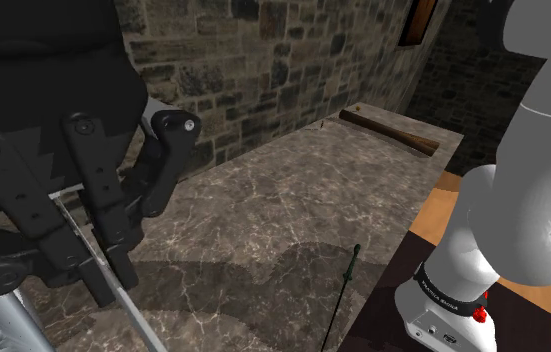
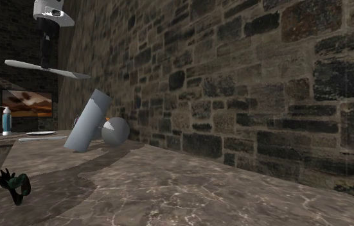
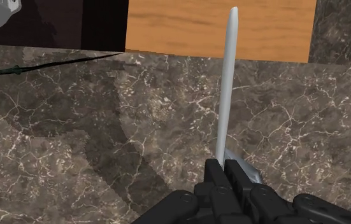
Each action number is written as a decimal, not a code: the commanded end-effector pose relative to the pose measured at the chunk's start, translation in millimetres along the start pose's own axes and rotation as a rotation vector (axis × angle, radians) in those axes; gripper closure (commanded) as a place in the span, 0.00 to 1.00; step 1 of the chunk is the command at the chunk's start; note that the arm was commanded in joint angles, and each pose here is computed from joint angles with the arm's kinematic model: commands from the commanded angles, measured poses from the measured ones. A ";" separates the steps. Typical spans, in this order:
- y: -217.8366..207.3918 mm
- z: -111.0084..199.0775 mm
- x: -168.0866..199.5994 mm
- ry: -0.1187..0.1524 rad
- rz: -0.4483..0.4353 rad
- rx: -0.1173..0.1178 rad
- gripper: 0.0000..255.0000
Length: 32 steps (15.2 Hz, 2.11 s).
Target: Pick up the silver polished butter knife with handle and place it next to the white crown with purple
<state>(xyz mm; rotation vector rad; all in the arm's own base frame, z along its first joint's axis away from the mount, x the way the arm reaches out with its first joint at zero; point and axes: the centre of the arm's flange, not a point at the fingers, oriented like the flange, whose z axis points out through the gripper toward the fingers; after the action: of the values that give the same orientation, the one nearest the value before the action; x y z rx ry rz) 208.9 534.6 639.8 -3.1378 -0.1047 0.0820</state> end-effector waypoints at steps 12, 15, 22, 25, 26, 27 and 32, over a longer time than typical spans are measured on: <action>0.8 68.5 2.5 0.000 0.000 0.000 1.00; 0.8 84.3 3.3 0.000 0.000 0.000 1.00; 0.9 121.2 5.3 0.000 0.000 0.000 1.00; 1.0 137.0 6.1 0.000 0.000 0.000 1.00; 1.0 142.3 6.4 0.000 0.000 0.000 1.00; 1.0 147.6 6.6 0.000 0.000 0.000 1.00; 1.0 173.9 8.0 0.000 0.000 0.000 1.00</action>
<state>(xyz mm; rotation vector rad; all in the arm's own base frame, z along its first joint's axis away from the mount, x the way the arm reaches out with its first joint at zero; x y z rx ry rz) 207.1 534.1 471.3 -3.1379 -0.1039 0.0821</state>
